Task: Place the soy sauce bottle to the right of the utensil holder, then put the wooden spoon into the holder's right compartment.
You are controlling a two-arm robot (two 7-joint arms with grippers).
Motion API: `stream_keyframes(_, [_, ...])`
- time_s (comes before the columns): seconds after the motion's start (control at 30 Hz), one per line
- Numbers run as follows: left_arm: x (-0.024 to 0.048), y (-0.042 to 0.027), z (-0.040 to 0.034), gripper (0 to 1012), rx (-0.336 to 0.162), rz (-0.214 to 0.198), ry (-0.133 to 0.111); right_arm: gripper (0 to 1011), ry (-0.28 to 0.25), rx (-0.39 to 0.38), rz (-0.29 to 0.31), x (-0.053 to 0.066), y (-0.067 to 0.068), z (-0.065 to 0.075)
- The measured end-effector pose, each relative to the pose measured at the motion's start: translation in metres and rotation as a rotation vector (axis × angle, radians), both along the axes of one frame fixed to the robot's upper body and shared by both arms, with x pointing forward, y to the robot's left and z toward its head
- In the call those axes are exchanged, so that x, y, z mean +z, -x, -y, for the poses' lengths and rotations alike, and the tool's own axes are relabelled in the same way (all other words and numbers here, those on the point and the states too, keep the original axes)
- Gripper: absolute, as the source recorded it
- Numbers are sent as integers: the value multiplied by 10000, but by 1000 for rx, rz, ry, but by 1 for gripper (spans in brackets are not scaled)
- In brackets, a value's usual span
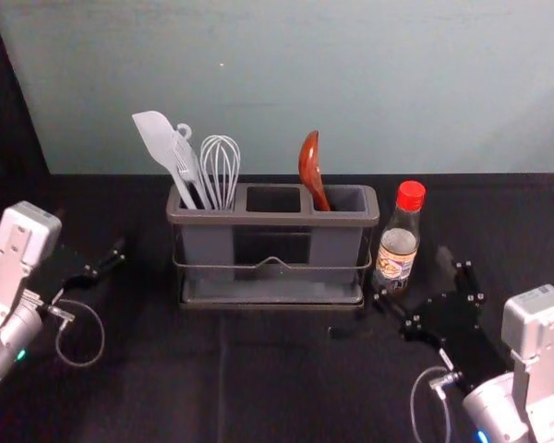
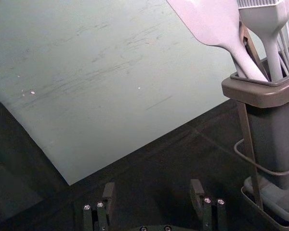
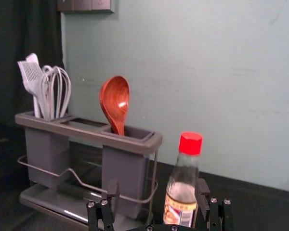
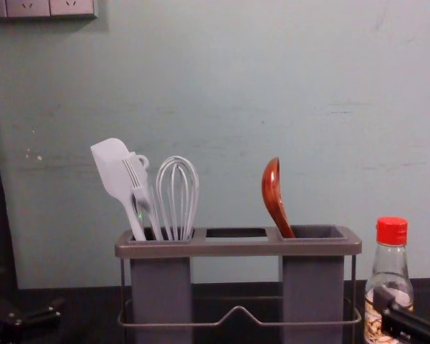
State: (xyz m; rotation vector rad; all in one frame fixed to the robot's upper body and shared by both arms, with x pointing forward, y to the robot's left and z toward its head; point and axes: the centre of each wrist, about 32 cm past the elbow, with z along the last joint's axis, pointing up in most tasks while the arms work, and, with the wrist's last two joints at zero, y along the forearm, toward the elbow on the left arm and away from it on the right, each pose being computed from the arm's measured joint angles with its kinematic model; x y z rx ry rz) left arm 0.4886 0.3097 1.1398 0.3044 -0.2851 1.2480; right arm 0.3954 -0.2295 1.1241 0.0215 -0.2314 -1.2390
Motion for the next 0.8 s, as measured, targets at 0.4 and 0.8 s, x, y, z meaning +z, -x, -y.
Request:
stream_keyframes(0.4, [0,0,0,1011,0,0,0,1002,-35,-86,-62,-142,-15,10])
stream_keyframes(0.8, [0,0,0,1012,0,0,0,1002,-40,-82,-83,-154,-31,27])
